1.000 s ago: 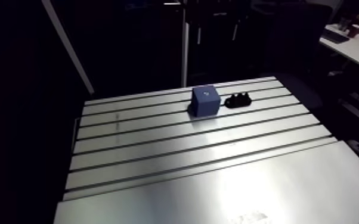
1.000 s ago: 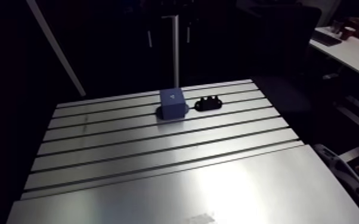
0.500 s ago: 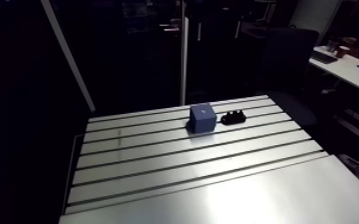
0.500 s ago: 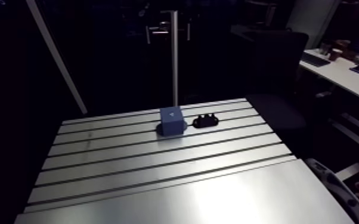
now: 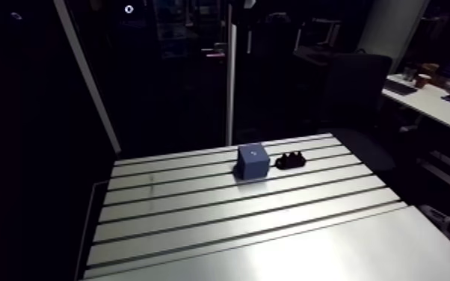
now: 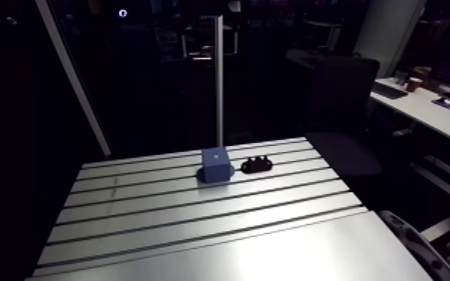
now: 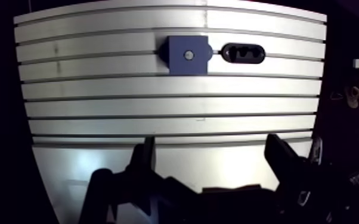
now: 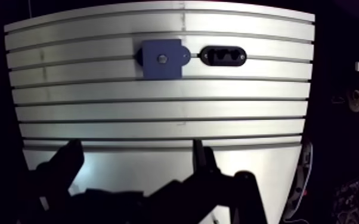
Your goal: Pick up the M10 bolt and insert it into the hex recess until seated.
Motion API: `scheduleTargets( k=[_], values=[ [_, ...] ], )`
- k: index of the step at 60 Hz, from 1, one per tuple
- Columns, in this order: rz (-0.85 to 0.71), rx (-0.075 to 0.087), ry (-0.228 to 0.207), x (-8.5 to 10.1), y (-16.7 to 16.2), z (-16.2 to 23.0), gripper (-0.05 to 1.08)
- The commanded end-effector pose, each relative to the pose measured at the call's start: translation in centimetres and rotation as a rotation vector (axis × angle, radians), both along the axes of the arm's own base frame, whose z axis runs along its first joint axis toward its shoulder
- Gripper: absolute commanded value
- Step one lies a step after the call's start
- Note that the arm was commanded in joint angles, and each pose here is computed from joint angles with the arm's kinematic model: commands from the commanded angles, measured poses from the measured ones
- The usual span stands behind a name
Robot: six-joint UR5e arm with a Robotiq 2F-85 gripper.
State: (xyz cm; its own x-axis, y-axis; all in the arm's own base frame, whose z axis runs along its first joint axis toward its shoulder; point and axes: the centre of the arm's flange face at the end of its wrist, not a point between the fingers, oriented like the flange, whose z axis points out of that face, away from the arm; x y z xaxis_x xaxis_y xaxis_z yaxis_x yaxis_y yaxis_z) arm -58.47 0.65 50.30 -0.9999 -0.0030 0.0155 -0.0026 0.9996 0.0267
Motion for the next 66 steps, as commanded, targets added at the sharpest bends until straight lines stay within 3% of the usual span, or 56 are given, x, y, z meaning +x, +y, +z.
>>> scheduleTargets(
  k=[1, 66],
  values=[
    [0.004, 0.002, 0.01, 0.9, -0.4, 0.8, 0.0],
    [-0.001, 0.0, 0.025, 4.7, -1.2, 2.5, 0.0]
  ],
)
